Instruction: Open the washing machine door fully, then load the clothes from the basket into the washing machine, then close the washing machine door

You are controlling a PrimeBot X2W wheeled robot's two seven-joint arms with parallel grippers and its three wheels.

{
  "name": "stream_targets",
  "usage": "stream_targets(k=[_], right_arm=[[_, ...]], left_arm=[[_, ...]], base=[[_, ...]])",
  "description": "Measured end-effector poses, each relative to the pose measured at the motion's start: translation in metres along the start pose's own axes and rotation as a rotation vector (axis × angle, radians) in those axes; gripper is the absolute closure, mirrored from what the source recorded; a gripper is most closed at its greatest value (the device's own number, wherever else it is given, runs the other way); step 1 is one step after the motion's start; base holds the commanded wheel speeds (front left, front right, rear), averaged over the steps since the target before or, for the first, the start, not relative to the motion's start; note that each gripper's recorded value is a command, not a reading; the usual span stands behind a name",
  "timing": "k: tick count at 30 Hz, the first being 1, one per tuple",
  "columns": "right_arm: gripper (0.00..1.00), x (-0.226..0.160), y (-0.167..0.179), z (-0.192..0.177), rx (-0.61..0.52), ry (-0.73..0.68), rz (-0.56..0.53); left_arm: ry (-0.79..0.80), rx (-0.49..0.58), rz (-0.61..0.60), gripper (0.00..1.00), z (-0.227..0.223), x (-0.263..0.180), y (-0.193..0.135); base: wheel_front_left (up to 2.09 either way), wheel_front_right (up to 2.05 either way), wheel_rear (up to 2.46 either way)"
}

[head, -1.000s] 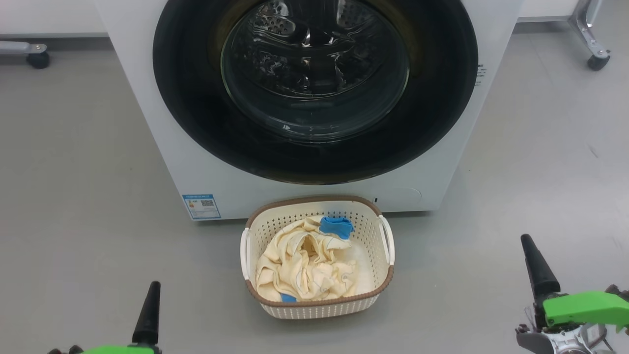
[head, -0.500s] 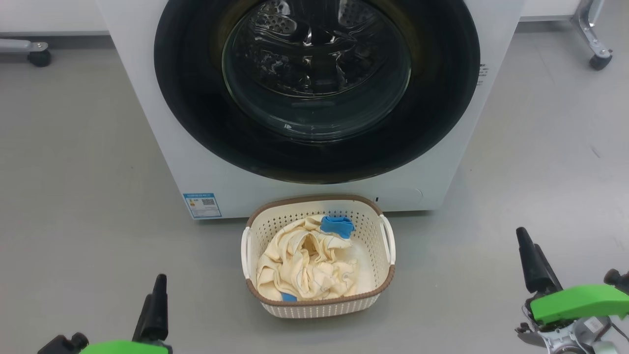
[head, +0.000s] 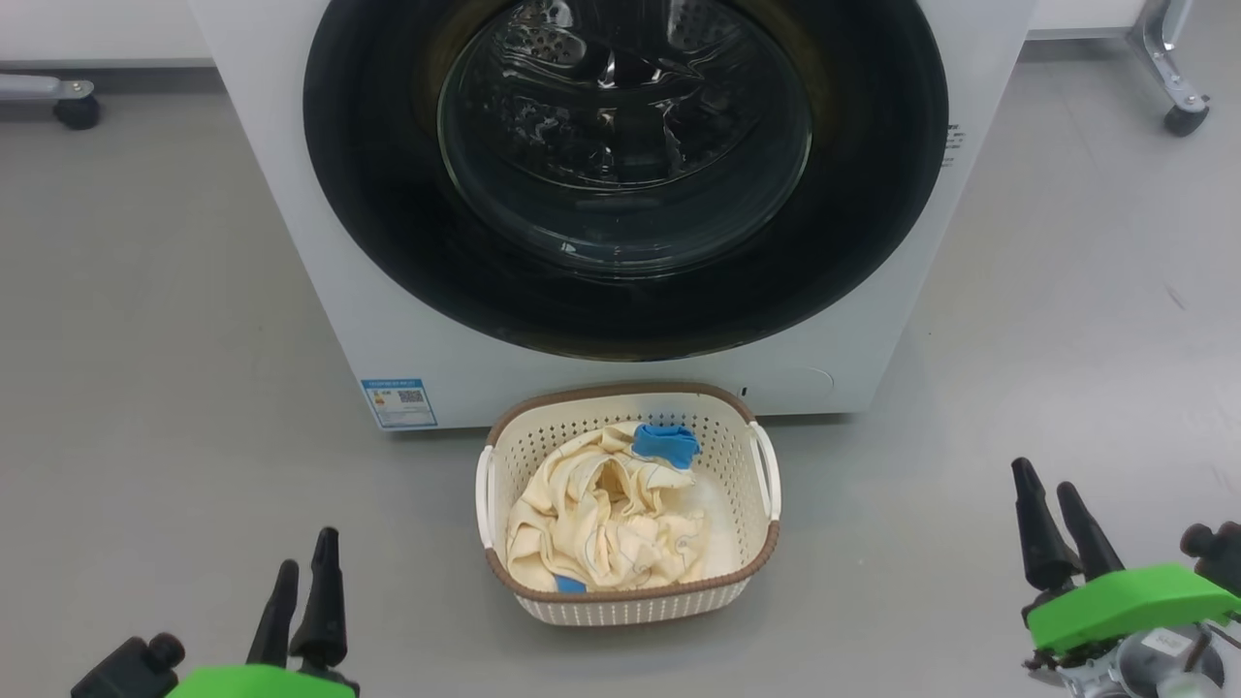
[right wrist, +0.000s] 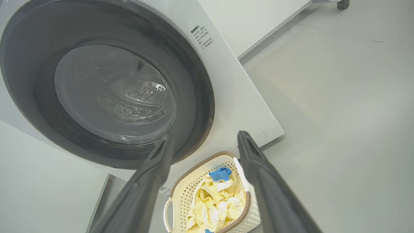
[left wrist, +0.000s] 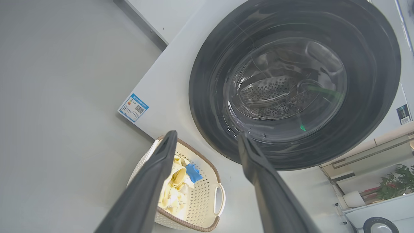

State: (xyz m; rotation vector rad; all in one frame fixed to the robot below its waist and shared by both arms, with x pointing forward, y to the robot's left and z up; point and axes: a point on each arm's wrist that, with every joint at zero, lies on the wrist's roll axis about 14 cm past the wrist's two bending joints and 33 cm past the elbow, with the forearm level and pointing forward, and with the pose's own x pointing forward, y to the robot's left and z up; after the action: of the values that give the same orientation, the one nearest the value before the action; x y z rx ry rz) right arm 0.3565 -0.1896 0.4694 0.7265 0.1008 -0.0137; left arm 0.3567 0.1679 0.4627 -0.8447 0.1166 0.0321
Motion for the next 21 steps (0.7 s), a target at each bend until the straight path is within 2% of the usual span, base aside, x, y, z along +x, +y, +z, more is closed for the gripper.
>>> stream_targets(k=[21], right_arm=[[0.00,-0.004,-0.001,-0.008,-0.306,0.021,0.030]], left_arm=[[-0.045,0.297,-0.079,0.00,0.008,0.001,-0.019]], base=[[0.00,0.00,0.00]])
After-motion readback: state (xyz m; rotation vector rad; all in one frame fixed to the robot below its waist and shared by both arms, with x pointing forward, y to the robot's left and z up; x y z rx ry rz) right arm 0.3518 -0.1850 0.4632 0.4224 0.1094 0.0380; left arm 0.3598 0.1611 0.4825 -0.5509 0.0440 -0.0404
